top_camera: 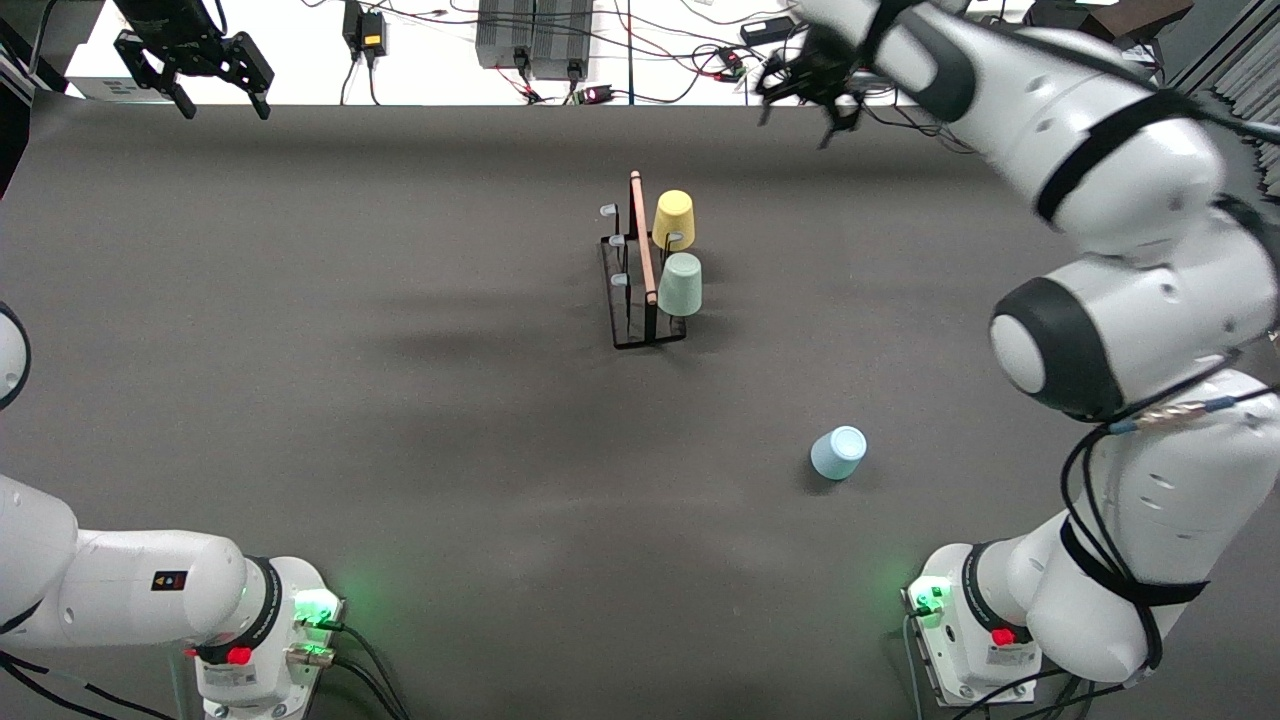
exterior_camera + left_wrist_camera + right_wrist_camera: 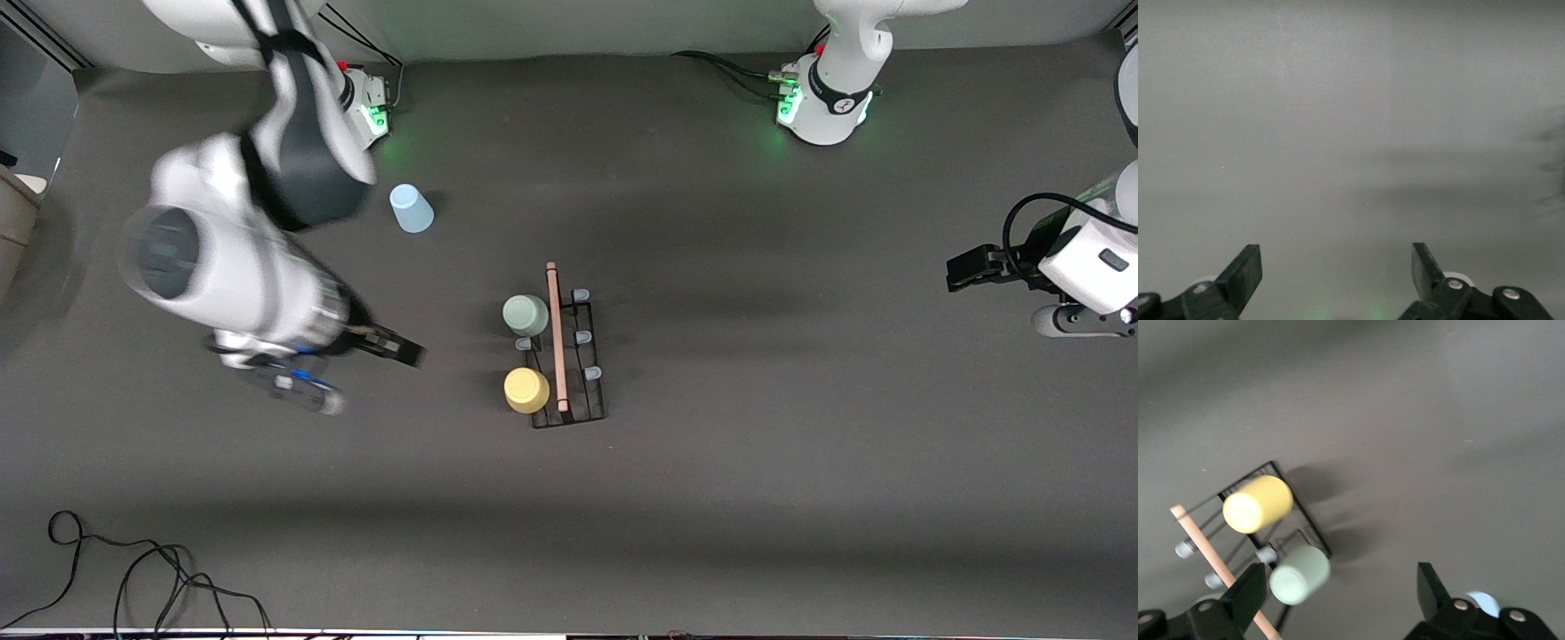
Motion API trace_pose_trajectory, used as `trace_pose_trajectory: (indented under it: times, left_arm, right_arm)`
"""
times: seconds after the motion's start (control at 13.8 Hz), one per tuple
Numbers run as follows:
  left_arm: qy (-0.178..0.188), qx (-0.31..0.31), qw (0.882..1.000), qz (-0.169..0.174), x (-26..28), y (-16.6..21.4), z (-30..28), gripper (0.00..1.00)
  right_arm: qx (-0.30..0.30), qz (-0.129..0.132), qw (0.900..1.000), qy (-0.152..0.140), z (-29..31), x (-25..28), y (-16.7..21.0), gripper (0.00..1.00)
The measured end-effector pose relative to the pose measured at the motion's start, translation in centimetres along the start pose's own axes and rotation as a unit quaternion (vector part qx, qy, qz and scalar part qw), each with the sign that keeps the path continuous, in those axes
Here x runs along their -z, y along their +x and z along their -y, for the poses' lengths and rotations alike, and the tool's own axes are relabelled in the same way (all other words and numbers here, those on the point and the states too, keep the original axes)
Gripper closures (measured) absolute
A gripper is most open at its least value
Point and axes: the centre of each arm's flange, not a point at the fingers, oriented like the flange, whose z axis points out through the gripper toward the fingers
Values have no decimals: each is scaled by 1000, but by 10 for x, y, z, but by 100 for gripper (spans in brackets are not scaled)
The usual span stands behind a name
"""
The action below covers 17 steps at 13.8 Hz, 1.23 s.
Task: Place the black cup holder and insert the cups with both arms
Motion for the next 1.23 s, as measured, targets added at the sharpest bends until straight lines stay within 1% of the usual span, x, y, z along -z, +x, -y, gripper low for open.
trace_pose_trajectory:
  times: [0.15, 0.22, 0.36, 0.51, 0.65, 0.8, 0.87, 1.23]
  left_arm:
    - [0, 0, 1000, 0, 0, 0, 0, 0]
    - [0, 0, 1000, -1, 0, 0, 0, 0]
    - [0, 1, 1000, -3, 1, 0, 1, 0]
    - [0, 2, 1000, -8, 3, 1, 2, 0]
    - [-1, 3, 1000, -13, 5, 1, 3, 0]
    - [-1, 3, 1000, -18, 6, 2, 3, 0]
    - [-1, 3, 1000, -18, 6, 2, 3, 0]
    - [-1, 3, 1000, -18, 6, 2, 4, 0]
  right_arm:
    - [-1, 19, 1000, -8, -47, 38, 3, 0]
    - [10, 22, 1000, -19, -68, 53, 2, 0]
    - [42, 22, 998, -47, -112, 83, 1, 0]
    - [64, 19, 997, -50, -148, 102, 7, 0]
    - [86, 19, 995, -54, -176, 109, 16, 0]
    - [109, 22, 991, -70, -188, 106, 20, 0]
    - [115, 24, 990, -72, -190, 104, 21, 0]
    - [121, 21, 990, -73, -190, 102, 24, 0]
